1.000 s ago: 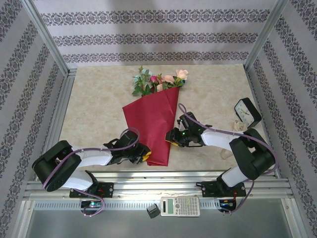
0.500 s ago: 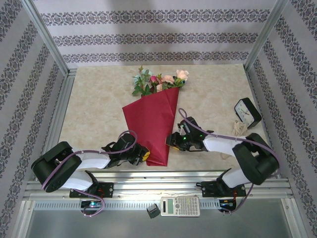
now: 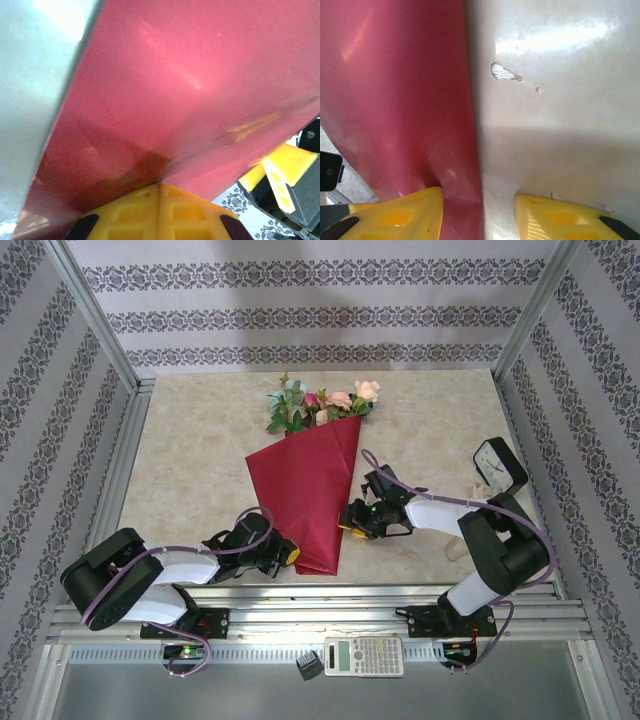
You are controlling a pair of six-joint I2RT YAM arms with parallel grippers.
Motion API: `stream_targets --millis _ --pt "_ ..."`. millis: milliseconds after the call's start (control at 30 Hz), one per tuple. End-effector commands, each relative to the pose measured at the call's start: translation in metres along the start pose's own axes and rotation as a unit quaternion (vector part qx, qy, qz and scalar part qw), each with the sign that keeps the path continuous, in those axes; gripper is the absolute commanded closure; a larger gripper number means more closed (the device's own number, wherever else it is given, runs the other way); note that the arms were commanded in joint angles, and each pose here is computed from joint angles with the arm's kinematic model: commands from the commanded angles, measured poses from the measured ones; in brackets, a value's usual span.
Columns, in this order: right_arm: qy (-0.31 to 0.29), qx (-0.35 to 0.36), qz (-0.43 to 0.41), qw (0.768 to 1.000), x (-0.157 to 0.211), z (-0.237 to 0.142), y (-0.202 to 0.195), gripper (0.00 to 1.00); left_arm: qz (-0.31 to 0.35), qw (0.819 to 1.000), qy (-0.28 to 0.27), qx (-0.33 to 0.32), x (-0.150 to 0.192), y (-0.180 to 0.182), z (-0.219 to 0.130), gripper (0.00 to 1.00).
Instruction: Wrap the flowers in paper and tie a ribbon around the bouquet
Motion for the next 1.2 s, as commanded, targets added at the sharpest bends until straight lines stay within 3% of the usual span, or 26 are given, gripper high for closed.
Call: stream_targets --millis 0,267,533,600,833,1167 --pt "-0.057 -0.056 -0.075 0.994 -0.039 0.018 0.043 0.57 -0.085 0.965 -0.135 -0.207 -0.064 0.129 -0.029 1.0" --pt "-0.091 -0.05 -0.081 0.991 -0.043 0.0 0.06 0.64 -0.085 0.964 -0.12 -0.222 -0.068 0.127 -0.027 1.0" --pt "-0.158 -0.026 -0.06 0.985 -0.066 -0.043 0.044 0.56 -0.076 0.967 -0.117 -0.212 -0.064 0.111 -0.029 1.0" --pt "-0.148 -0.029 -0.055 0.987 -0.074 -0.039 0.041 0.56 -0.07 0.969 -0.117 -0.207 -0.061 0.101 -0.033 1.0" --pt "-0.106 -0.057 -0.075 0.99 -0.07 -0.012 0.073 0.73 -0.068 0.971 -0.137 -0.182 -0.059 0.088 -0.051 1.0" --pt "-0.061 -0.04 -0.064 0.995 -0.04 0.04 0.086 0.8 -0.072 0.971 -0.135 -0.183 -0.062 0.097 -0.048 1.0"
Point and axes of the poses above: each hand's point on the last joint's axis, 136 mm out from that joint toward the fingers, its own z axis out along the fingers, its own y axis along the line the jaws close on, x = y × z, the point moved 1 cm from there along -z, back along the fingers, and after that the axes turned 7 degrees about -z, right-handed, at the moved point
